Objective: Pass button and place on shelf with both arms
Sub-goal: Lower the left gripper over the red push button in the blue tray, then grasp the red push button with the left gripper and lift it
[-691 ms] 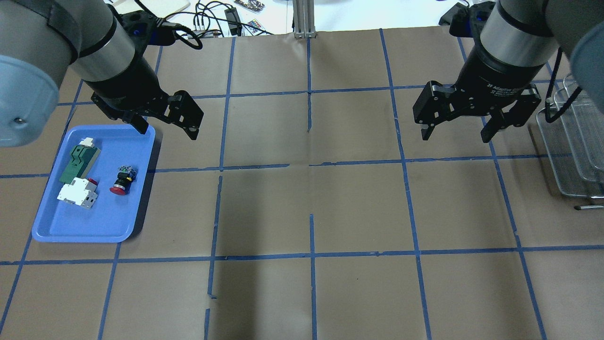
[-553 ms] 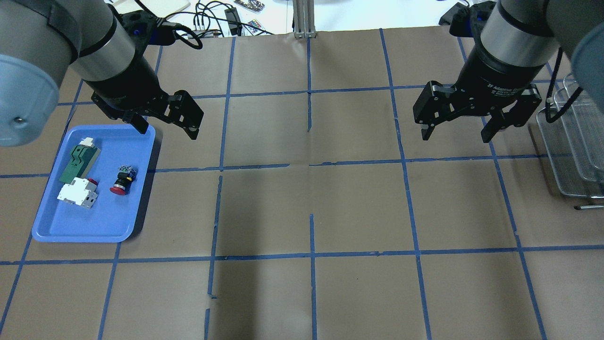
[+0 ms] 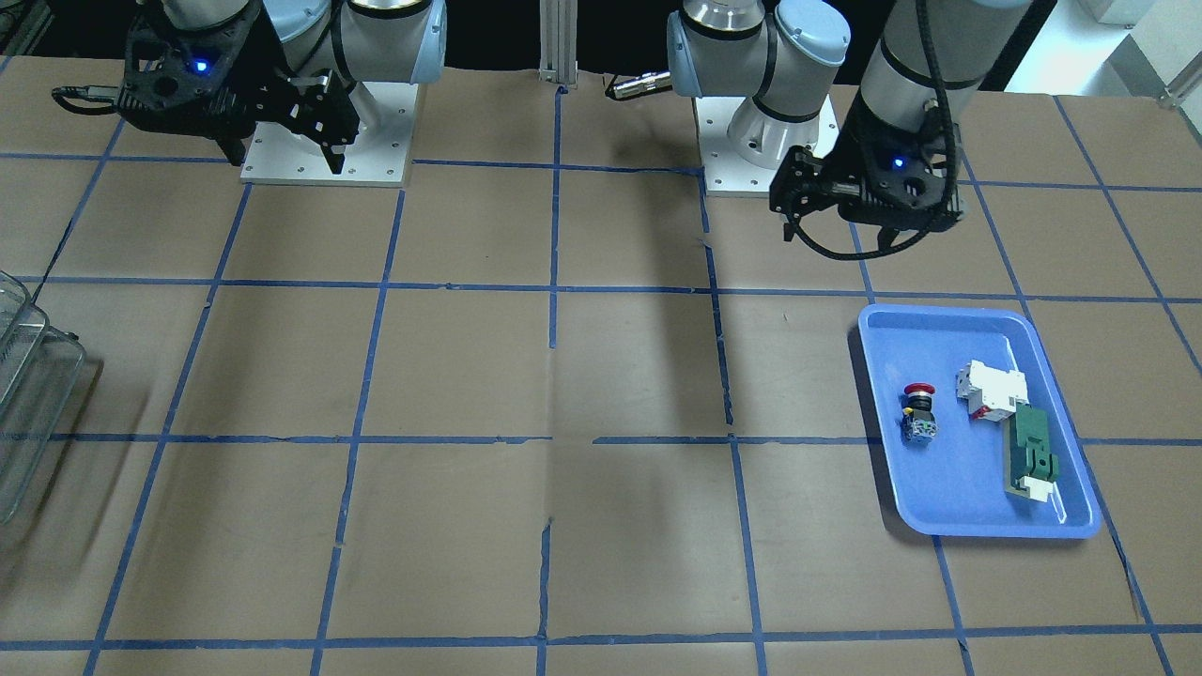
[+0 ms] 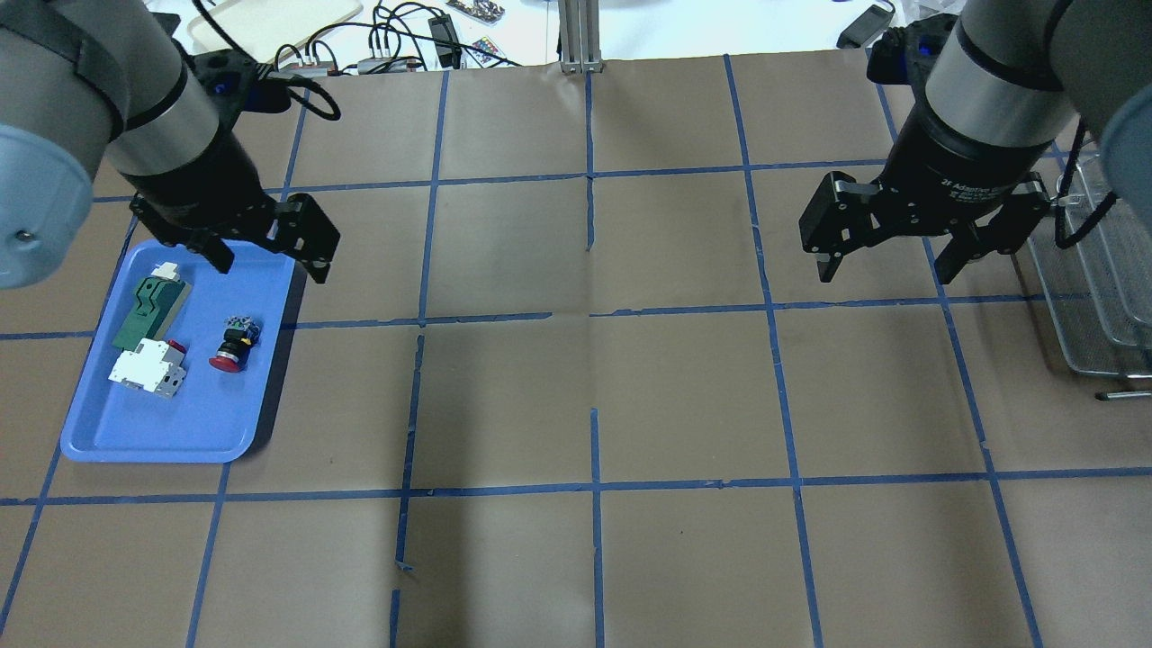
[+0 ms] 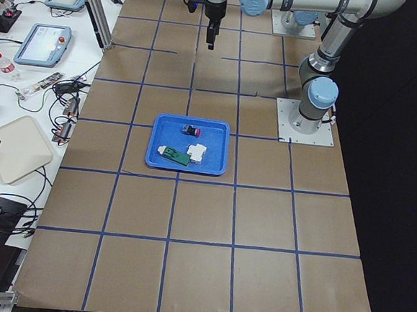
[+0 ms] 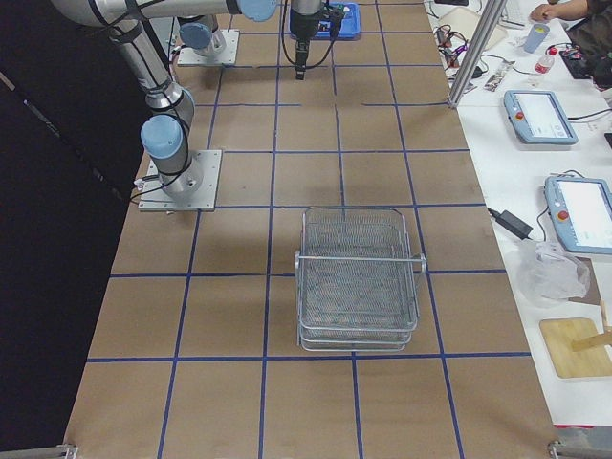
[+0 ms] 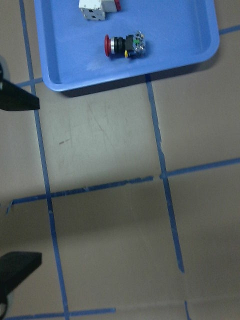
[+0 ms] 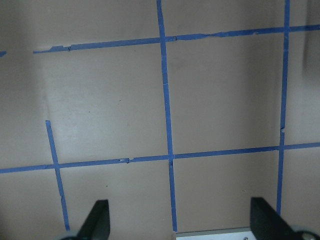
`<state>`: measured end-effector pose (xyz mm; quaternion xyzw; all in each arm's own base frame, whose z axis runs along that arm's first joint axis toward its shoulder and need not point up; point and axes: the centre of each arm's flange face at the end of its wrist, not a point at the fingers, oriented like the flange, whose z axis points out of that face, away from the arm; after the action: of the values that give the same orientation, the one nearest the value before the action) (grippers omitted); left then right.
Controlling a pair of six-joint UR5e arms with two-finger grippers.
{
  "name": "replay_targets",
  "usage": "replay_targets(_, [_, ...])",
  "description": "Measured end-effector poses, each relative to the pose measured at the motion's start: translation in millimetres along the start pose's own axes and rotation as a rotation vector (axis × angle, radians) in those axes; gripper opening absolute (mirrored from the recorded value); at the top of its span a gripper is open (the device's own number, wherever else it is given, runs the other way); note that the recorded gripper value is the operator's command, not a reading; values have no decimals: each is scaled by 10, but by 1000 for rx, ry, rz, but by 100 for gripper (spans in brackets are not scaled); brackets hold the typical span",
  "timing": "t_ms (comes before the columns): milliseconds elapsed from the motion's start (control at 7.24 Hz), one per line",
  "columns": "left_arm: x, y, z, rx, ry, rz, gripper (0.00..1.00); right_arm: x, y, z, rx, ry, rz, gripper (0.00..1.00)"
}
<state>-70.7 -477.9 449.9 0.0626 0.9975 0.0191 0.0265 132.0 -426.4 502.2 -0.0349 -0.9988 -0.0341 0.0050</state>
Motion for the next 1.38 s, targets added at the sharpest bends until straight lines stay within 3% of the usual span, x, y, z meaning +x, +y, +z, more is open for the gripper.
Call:
replay_targets(276, [-1074,-88,611,-9,-8,4,100,-5,-13,10,0,-4,0,100])
replay_targets(553, [-1623,-62,1115,-24,2,121,100,-10,-11,-47,13,-10,0,100])
replay_targets(1106, [-2017,-195,2159,-17,19,256,99,-9,5,-93,27,-12,-1,100])
replay_targets(1382, [-1959,-187,2473,-1,42,293,97,-9,20,-138,41,-14,-1,100])
